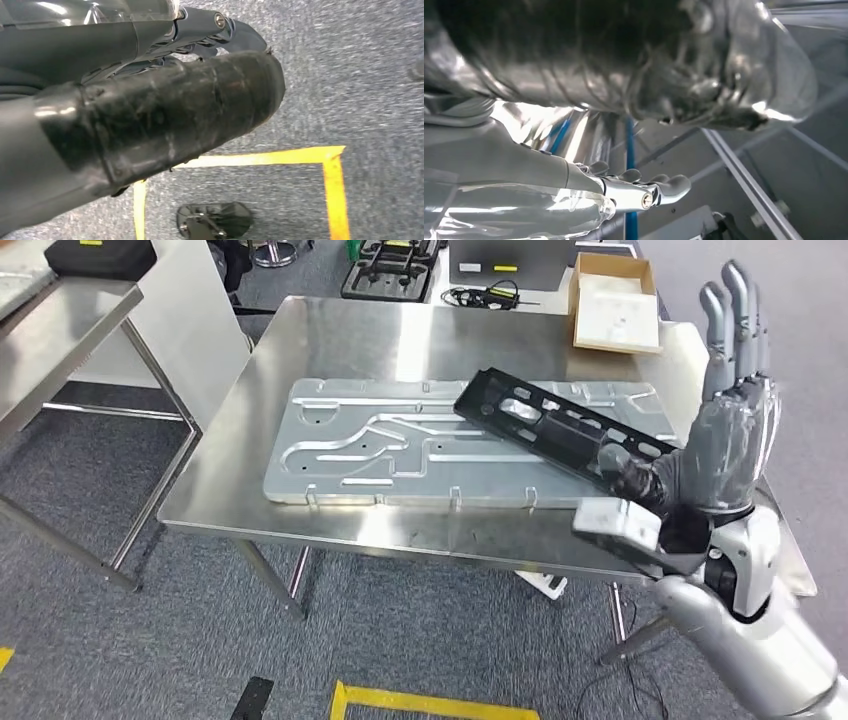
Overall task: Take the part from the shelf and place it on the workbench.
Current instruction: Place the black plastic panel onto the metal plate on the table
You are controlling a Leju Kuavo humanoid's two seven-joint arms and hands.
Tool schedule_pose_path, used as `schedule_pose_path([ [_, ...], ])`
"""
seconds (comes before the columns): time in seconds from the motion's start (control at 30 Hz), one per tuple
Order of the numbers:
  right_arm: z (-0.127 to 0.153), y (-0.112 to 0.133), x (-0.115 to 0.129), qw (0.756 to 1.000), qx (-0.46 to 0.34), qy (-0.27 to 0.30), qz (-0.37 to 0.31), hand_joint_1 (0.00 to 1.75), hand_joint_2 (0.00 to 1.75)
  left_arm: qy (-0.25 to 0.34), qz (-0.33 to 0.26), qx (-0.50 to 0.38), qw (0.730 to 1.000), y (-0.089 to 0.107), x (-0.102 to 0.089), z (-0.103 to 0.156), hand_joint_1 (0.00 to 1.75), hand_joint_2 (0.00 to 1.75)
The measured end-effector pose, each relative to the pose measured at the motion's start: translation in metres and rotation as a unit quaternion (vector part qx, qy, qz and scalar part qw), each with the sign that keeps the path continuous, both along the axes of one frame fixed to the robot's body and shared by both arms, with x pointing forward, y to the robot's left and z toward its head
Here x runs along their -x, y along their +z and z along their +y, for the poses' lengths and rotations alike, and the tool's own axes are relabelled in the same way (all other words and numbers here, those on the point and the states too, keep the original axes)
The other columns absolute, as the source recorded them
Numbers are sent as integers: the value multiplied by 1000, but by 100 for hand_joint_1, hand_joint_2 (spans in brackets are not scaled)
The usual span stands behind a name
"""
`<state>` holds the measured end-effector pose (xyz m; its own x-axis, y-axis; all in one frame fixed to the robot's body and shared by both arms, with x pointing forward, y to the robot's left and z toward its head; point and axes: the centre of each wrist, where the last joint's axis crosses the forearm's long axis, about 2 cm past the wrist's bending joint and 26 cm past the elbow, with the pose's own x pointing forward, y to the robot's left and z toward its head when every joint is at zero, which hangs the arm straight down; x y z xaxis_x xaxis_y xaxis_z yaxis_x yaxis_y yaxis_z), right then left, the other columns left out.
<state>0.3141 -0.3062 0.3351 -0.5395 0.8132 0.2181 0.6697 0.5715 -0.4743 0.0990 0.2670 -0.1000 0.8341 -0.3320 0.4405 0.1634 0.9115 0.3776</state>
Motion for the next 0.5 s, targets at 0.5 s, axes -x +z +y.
schedule_pose_path([
  [0.5, 54, -105, 67, 946, -255, 180, 90, 0, 0, 20, 17, 14, 1000, -4, 19, -4, 0, 0],
])
